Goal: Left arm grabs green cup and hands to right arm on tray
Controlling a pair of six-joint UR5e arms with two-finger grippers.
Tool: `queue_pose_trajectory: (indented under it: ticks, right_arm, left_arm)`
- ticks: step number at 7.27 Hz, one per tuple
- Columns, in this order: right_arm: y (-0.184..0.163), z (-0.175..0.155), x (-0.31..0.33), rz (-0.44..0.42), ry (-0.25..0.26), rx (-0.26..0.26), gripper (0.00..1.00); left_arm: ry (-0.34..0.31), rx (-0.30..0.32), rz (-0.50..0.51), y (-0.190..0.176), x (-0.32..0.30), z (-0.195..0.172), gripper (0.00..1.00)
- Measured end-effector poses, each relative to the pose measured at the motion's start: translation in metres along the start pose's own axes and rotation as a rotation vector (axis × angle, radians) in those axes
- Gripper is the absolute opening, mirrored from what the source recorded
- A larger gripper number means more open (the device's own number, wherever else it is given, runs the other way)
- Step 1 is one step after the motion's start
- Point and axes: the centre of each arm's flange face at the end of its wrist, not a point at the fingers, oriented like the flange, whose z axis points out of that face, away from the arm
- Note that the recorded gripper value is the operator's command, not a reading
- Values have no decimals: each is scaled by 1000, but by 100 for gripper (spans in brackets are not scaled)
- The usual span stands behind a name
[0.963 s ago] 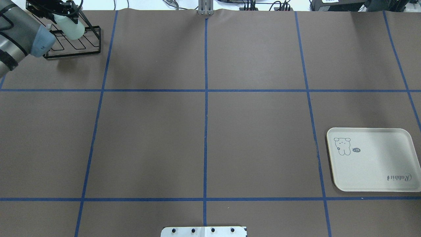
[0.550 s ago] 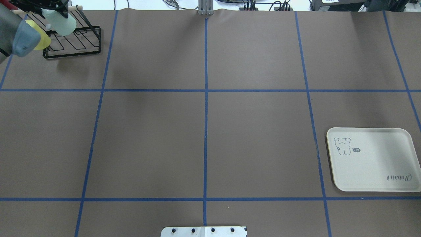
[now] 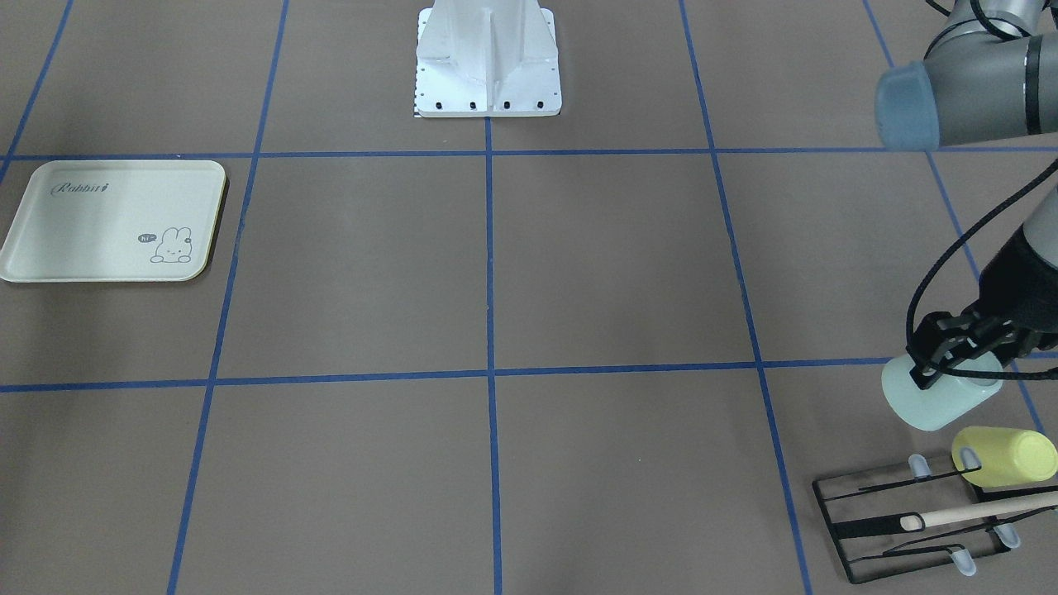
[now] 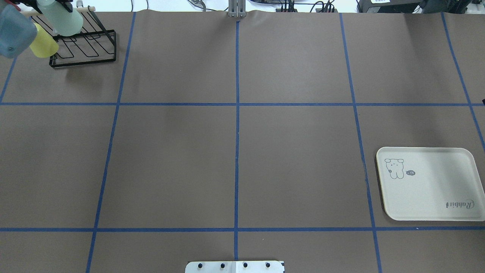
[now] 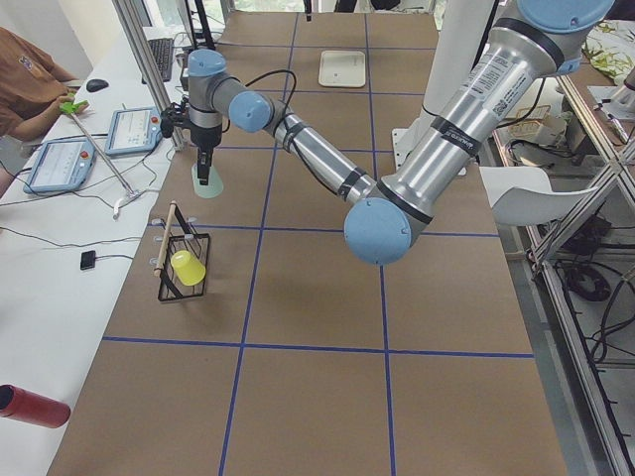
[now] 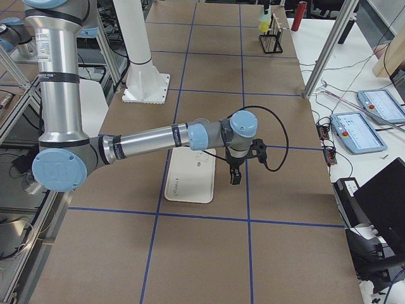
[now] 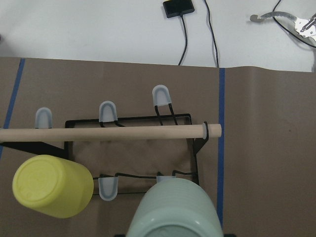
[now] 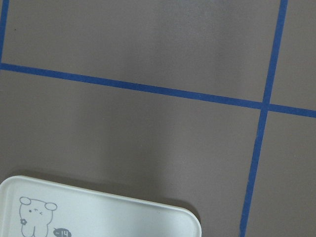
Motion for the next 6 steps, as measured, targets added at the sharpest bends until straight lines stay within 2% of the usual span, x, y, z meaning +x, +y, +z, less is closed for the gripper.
queue_pose_trajectory:
  ticks: [2, 3, 4, 5, 6]
  right_arm:
    - [-11, -3, -19, -25, -14, 69, 100]
    - [-17, 0, -40, -17, -37, 130, 100]
    - [-23, 4, -68, 7, -80, 187, 100]
    - [-28, 10, -107, 50, -151, 229, 100]
    - [-31, 17, -153, 101, -247, 255, 99]
  left_arm:
    - [143, -99, -97, 42, 50, -22, 0]
    - [227, -177, -155, 76, 85, -37, 0]
    - [287, -248, -224, 109, 118, -49, 0]
    - [350, -306, -284, 141, 148, -57, 0]
    - [430, -350, -325, 170, 173, -63, 0]
